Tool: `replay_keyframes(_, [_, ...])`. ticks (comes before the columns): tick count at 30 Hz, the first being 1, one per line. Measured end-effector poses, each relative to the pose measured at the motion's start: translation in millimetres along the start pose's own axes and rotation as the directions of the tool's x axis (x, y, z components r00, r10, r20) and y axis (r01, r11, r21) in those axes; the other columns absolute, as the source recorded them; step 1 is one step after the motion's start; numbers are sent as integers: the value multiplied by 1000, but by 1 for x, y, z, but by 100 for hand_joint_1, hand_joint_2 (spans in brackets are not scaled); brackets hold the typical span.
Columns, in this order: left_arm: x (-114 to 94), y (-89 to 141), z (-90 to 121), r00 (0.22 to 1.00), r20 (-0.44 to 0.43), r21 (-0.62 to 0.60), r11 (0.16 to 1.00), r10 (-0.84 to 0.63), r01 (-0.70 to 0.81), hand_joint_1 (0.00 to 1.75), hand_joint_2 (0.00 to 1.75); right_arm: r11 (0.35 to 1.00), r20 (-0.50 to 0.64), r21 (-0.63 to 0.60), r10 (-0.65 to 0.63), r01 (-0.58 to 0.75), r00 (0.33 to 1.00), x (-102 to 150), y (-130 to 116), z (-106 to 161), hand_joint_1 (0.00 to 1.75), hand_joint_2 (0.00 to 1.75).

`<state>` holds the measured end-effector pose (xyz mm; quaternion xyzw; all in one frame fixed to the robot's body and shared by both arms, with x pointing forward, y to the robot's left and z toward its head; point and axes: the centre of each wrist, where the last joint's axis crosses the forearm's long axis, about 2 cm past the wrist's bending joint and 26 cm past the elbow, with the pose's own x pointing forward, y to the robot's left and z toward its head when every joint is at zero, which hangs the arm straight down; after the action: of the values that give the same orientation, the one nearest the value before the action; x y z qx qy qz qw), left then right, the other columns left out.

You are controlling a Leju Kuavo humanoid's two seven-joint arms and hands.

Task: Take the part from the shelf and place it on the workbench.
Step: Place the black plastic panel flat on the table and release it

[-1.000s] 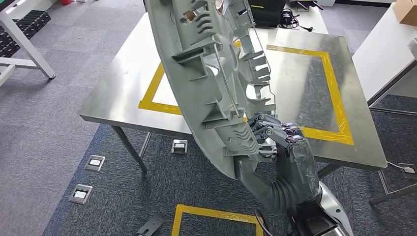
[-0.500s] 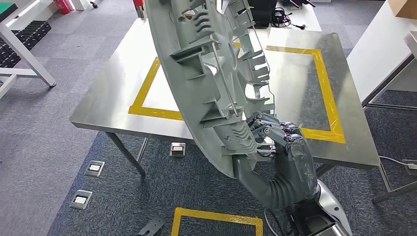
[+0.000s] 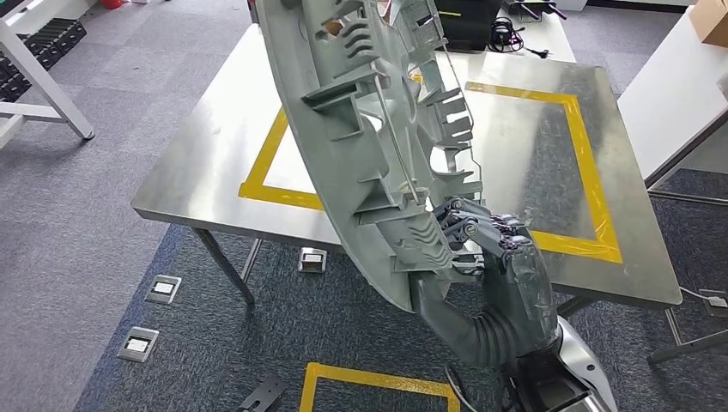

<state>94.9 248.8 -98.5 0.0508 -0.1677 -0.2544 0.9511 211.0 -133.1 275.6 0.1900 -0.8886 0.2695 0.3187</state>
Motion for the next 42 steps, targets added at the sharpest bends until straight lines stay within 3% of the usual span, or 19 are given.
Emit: replay_keyframes(42, [2, 0, 0, 1000, 5, 1, 1000, -9, 9, 0, 175, 1000, -1, 1, -3, 3, 1000, 0, -1, -1, 175, 175])
